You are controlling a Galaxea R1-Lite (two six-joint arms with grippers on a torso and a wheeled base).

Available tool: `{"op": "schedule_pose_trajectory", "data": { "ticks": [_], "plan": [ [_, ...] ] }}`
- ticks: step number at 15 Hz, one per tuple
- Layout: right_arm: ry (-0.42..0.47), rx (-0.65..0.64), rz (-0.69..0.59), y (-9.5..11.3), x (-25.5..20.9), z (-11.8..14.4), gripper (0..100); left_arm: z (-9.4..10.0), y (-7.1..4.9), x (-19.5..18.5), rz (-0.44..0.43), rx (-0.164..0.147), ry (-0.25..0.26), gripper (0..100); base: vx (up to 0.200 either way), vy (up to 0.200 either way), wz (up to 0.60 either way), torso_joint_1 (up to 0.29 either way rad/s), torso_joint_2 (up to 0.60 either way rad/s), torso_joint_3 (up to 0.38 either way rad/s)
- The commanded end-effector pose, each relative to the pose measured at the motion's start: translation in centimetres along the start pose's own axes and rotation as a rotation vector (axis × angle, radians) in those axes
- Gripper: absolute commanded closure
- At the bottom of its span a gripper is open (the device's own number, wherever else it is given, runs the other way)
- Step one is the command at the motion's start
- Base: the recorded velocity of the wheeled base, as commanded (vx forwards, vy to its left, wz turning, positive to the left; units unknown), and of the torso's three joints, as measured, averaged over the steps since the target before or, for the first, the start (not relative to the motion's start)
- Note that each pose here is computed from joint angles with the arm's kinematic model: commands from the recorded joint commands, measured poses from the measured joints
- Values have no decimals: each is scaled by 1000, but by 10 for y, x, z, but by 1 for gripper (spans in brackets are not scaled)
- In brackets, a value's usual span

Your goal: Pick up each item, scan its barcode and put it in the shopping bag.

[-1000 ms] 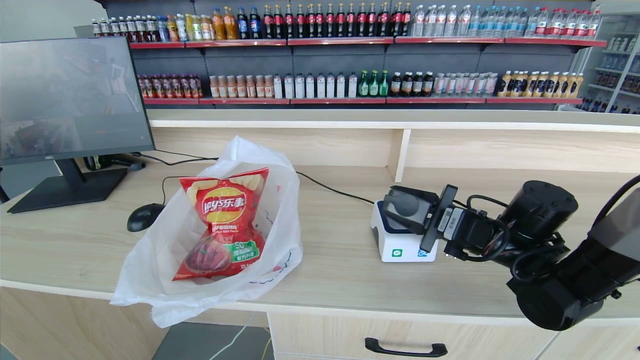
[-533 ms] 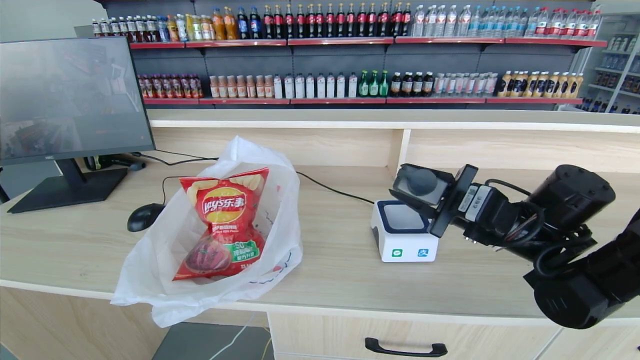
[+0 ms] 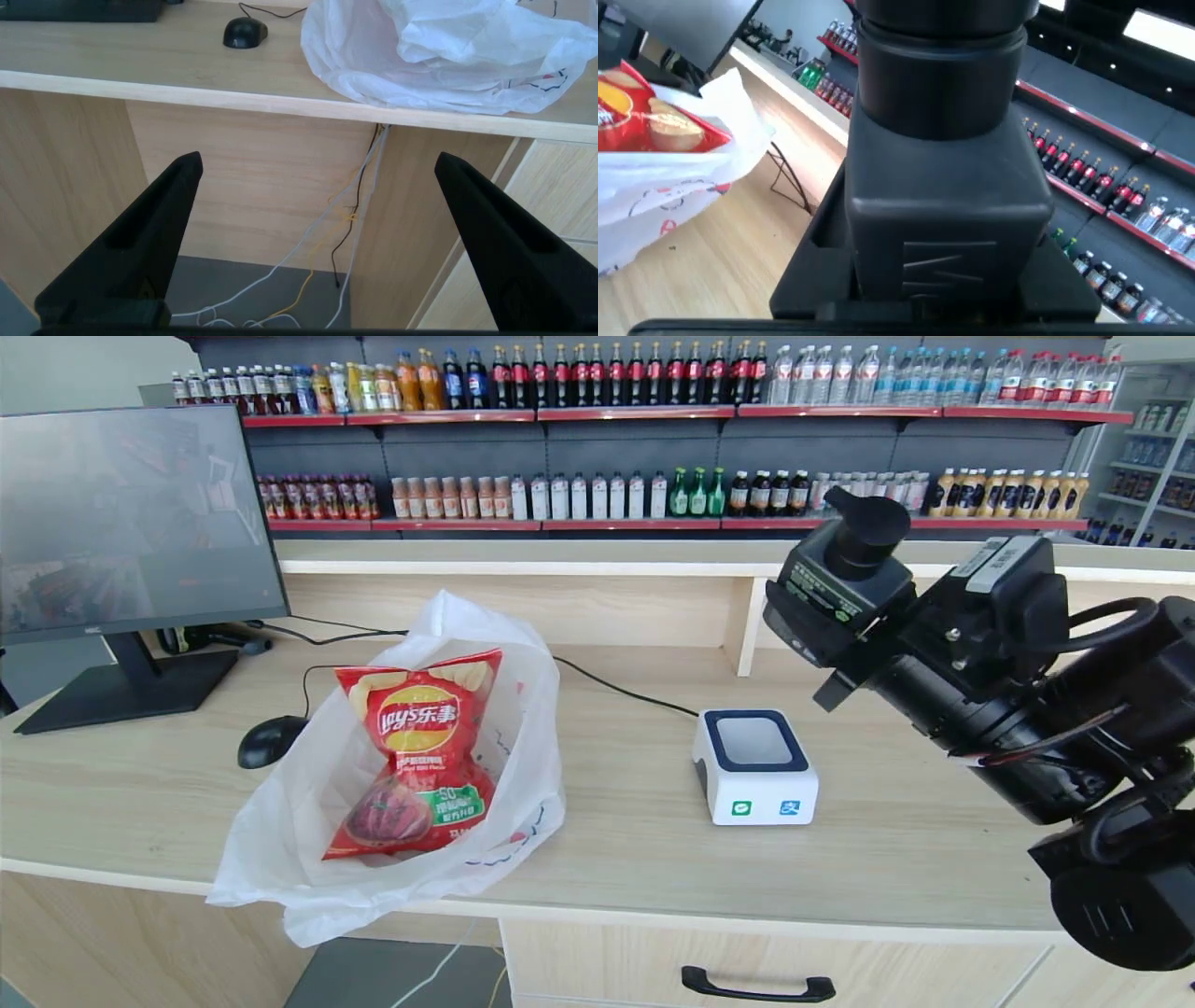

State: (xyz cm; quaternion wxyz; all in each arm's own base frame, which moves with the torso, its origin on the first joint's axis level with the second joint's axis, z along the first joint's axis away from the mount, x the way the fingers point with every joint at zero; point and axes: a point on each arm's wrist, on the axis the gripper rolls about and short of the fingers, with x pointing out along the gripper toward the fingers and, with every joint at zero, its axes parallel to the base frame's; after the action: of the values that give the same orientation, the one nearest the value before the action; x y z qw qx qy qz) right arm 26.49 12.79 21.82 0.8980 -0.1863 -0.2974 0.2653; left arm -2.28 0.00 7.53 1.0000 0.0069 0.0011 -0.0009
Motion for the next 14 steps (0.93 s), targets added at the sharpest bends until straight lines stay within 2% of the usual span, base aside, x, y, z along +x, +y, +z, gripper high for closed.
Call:
{"op": "schedule_pose_trajectory", "data": {
  "ticks": [1, 4, 7, 9, 12, 14],
  "plan": [
    [-26, 66, -64, -4, -3, 18, 100, 0, 0, 0, 0, 0, -1, 0, 0, 0, 0, 0, 0, 0],
    [-5, 214, -135, -11, -12, 22, 100, 0, 0, 0, 0, 0, -1, 0, 0, 0, 0, 0, 0, 0],
    [103, 307, -213, -4, -31, 10, 100, 0, 0, 0, 0, 2, -1, 0, 0, 0, 0, 0, 0, 0],
    [133, 326, -265, -5, -32, 5, 100, 0, 0, 0, 0, 2, -1, 0, 0, 0, 0, 0, 0, 0],
    [135, 332, -285, -10, -29, 0, 100, 0, 0, 0, 0, 2, -1, 0, -200, 0, 0, 7, 4, -1],
    [134, 334, -292, -12, -29, -1, 100, 0, 0, 0, 0, 3, -1, 0, 0, 0, 0, 0, 0, 0]
  ]
}}
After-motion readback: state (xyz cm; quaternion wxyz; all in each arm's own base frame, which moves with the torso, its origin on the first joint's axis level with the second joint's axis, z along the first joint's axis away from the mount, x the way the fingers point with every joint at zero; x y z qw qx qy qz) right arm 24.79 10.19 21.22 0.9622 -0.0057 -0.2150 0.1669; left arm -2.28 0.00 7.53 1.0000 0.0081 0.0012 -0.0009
